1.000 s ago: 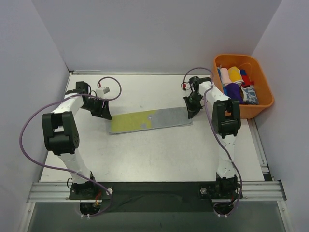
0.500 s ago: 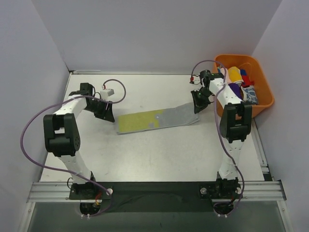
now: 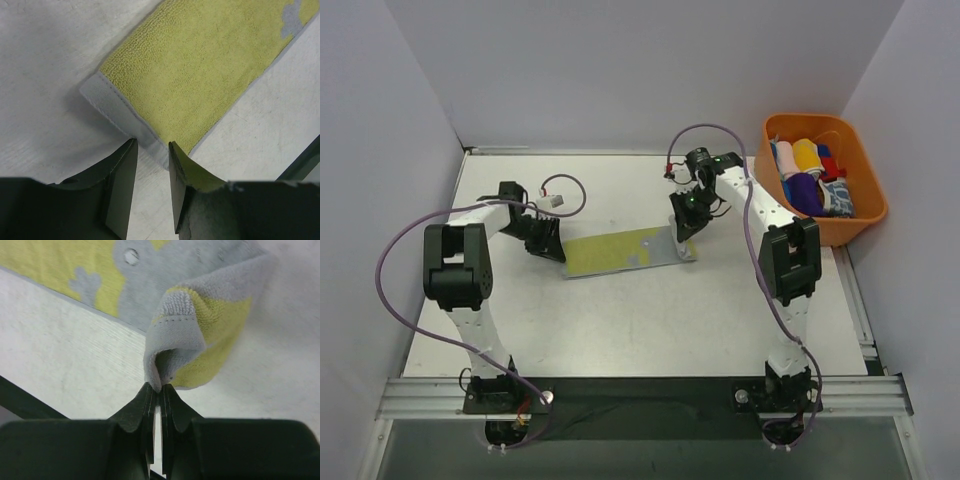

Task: Roll the towels
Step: Fold the towel

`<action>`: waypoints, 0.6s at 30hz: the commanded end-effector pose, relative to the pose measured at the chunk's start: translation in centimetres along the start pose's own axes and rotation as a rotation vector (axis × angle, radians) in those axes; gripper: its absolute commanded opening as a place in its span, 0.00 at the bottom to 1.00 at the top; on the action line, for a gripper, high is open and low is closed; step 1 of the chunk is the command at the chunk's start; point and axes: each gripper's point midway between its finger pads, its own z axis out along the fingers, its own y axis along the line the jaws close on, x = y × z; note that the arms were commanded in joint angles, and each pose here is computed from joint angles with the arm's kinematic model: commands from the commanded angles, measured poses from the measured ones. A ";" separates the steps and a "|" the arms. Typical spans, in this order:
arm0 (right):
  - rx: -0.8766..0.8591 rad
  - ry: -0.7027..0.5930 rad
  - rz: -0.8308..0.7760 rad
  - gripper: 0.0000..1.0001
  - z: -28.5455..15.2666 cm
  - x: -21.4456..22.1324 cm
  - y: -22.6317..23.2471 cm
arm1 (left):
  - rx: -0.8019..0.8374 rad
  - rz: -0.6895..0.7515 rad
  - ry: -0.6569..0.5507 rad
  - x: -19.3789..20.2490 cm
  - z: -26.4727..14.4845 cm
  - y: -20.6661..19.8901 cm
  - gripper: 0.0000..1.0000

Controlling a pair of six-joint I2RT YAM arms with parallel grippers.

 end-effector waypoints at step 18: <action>-0.119 0.007 -0.087 0.00 5.7 -4.8 10.1 | 0.009 -0.053 0.009 1.1 1.8 0.7 0.40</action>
